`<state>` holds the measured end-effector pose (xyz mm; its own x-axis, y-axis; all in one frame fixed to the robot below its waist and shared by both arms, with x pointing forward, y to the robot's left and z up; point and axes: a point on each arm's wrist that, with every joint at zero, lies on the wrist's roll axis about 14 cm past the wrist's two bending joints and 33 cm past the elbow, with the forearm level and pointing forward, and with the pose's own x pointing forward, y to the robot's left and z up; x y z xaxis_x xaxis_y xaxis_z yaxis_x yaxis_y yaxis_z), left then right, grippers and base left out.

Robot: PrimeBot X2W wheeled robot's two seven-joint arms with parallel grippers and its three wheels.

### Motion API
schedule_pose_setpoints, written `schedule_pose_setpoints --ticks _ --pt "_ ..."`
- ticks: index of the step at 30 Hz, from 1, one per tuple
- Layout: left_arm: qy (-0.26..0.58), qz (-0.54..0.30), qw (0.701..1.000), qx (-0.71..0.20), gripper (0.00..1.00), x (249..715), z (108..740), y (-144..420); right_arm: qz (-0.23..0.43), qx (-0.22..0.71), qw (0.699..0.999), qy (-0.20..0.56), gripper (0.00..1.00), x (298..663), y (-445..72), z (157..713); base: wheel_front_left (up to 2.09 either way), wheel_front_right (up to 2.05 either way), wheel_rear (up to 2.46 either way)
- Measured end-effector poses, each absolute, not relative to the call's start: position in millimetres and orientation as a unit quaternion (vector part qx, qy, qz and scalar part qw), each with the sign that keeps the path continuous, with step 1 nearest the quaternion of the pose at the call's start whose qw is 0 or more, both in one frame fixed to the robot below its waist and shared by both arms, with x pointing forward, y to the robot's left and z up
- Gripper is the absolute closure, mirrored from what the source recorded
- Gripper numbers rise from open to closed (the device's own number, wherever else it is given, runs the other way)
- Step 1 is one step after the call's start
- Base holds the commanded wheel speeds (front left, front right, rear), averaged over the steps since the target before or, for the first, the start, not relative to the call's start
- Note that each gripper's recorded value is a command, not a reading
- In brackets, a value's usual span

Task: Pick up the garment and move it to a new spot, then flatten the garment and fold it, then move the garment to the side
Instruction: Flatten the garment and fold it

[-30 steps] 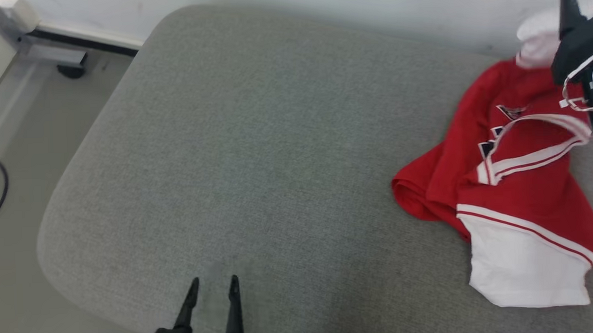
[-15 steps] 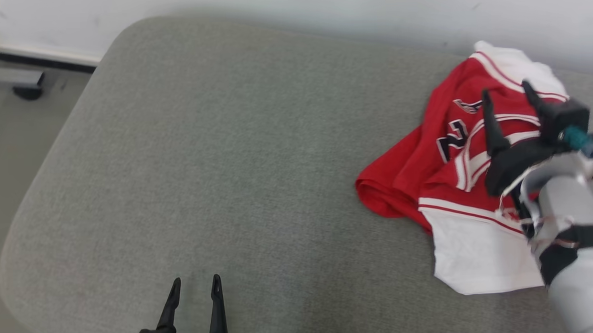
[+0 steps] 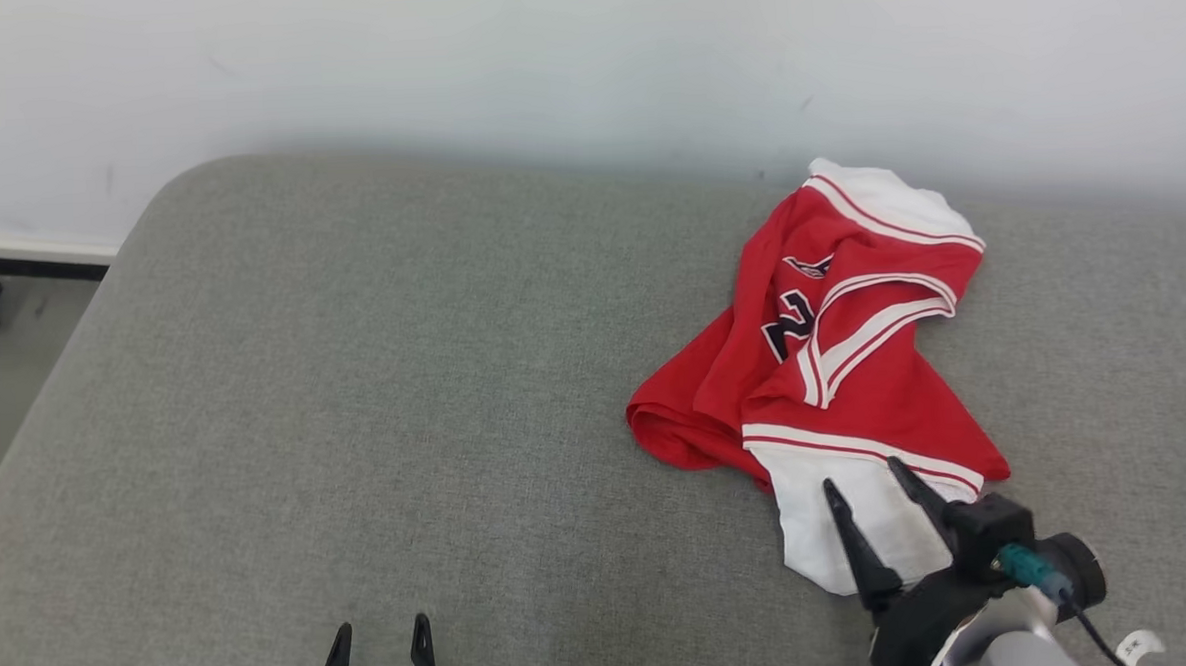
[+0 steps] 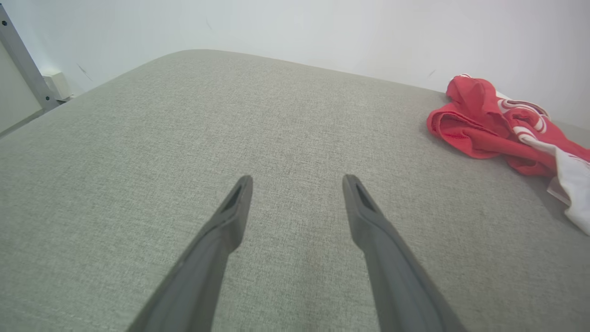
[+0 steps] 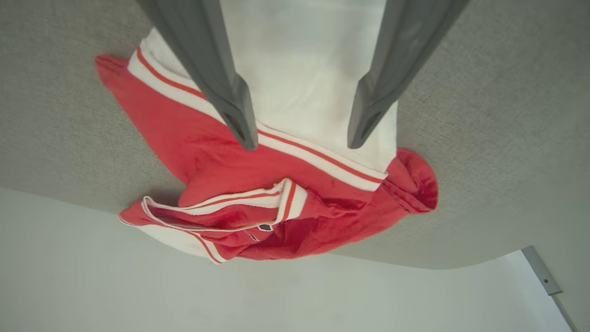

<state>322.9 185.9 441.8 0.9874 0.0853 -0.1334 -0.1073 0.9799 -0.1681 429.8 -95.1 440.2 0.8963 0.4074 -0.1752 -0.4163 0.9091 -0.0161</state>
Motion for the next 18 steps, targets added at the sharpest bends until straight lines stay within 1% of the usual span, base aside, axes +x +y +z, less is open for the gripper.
schedule_pose_setpoints --ticks 5,8,13,18 --pt "0.055 0.037 0.994 -0.090 0.00 323 447 180 0.234 -0.020 0.970 0.066 0.00 417 -76 452 0.00 0.00 0.00" --pt "0.053 0.032 0.994 -0.094 0.00 323 448 177 0.247 -0.021 0.966 0.068 0.00 413 -66 450 0.00 0.00 0.00" --pt "0.053 0.039 0.993 -0.099 0.00 320 447 180 0.258 -0.036 0.962 0.078 0.00 421 -57 445 0.00 0.00 0.00" --pt "0.059 0.050 0.991 -0.107 0.00 318 444 185 0.262 -0.066 0.957 0.106 0.00 428 -56 428 0.00 0.00 0.00"
